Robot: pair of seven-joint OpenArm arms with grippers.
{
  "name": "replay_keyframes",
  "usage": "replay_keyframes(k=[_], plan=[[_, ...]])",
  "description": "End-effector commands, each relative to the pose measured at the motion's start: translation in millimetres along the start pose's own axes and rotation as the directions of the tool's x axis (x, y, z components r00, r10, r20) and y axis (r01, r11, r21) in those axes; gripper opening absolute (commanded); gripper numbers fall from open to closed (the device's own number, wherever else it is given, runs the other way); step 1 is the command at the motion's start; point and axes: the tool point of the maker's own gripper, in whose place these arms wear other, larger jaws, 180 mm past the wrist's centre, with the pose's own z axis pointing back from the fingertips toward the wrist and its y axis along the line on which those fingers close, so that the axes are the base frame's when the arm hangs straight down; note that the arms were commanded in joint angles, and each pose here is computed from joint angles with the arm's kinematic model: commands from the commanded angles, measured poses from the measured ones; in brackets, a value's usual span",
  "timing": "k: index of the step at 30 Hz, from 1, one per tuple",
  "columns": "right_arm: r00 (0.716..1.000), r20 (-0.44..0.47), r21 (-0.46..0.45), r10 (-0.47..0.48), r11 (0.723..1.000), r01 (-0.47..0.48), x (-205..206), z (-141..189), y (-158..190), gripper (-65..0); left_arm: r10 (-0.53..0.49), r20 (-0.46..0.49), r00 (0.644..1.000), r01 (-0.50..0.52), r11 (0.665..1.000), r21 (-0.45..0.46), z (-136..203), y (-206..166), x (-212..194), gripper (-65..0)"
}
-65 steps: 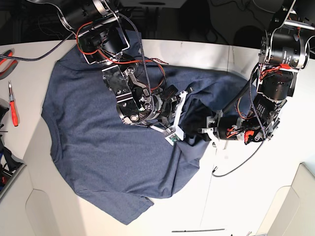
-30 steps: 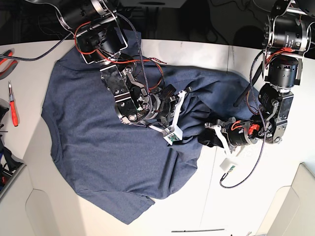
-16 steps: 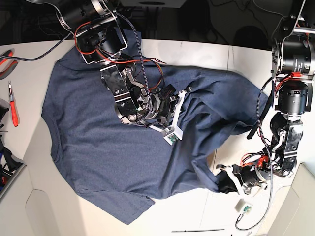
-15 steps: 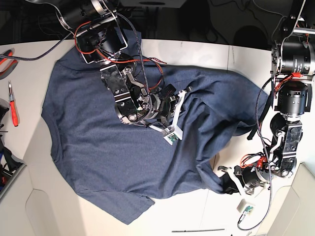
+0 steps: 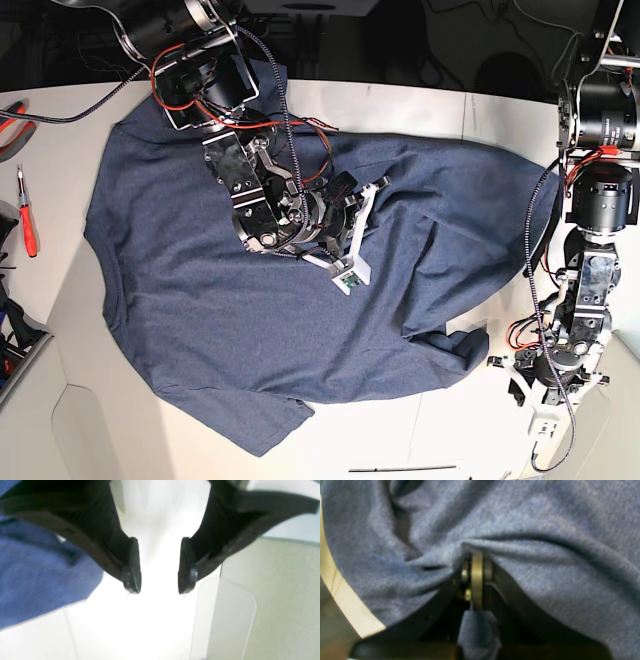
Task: Layout the t-shirt on the table in an organized manner, then fold the t-shirt properly
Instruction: 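Regrasp the shirt hem corner with the left gripper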
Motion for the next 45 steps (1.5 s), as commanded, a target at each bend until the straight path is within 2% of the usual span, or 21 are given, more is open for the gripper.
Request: replay_keyframes(k=[1,4,7,9,11,13,16,21,25,30,33,39,41,43,45], plan=[[0.995,-0.100,-0.043,0.013,0.999,-0.017,-23,-1,-10,-65.0,0.005,0.059,0.998,-0.004,1.000,-0.023,0,5,26,-40.2],[0.995,-0.099,-0.043,0.012,0.999,-0.017,-23,-1,-10,-65.0,0.056,0.036,0.998,-0.049,0.983,-0.174,4,-23,15,-50.5],[0.995,-0.099,-0.043,0.013,0.999,-0.017,-23,0,-10,-65.0,0.117,0.013,0.993,-0.104,0.924,-0.368,16,-66,2,-65.0],[0.995,-0.100,-0.043,0.012,0.999,-0.017,-23,-1,-10,-65.0,0.116,-0.006,0.993,-0.107,0.892,-0.438,24,-87,-9,-65.0],[0.995,-0.099,-0.043,0.013,0.999,-0.017,-23,0,-10,-65.0,0.126,-0.021,0.992,-0.122,0.878,-0.463,24,-100,-18,-65.0],[0.995,-0.099,-0.043,0.013,0.999,-0.017,-23,-1,-10,-65.0,0.147,-0.032,0.989,-0.145,0.877,-0.459,18,-105,-26,-65.0],[0.995,-0.100,-0.042,0.012,0.999,-0.016,-23,-1,-10,-65.0,0.180,-0.043,0.983,-0.182,0.897,-0.402,4,-102,-37,-65.0],[0.995,-0.099,-0.042,0.012,0.999,-0.017,-23,-1,-9,-65.0,0.223,0.023,0.975,-0.199,0.911,-0.362,-14,-87,-26,-65.0],[0.995,-0.099,-0.042,0.012,0.999,-0.017,-23,-1,-9,-65.0,0.241,0.026,0.970,-0.217,0.911,-0.350,-26,-81,-14,-65.0],[0.995,-0.100,-0.042,0.012,0.999,-0.017,-23,-1,-9,-65.0,0.254,0.021,0.967,-0.231,0.910,-0.345,-29,-92,-23,-65.0],[0.995,-0.100,-0.042,0.012,0.999,-0.017,-23,-1,-10,-65.0,0.195,0.031,0.980,-0.178,0.938,-0.296,-31,-98,-35,-65.0],[0.995,-0.102,-0.042,0.012,0.999,-0.017,-23,-1,-9,-65.0,0.111,0.036,0.993,-0.095,0.948,-0.303,-30,-109,-39,-65.0],[0.993,-0.115,-0.042,0.012,0.999,-0.017,-26,0,-9,-65.0,0.032,0.041,0.999,-0.021,0.967,-0.254,-32,-99,-44,-65.0],[0.992,-0.125,-0.043,0.011,0.999,-0.017,-27,0,-10,-65.0,-0.089,0.041,0.995,0.095,0.976,-0.194,-35,-88,-49,-65.0],[0.992,-0.127,-0.042,0.011,0.999,-0.017,-28,0,-9,-65.0,-0.249,0.043,0.968,0.252,0.957,-0.143,-36,-76,-53,-65.0]])
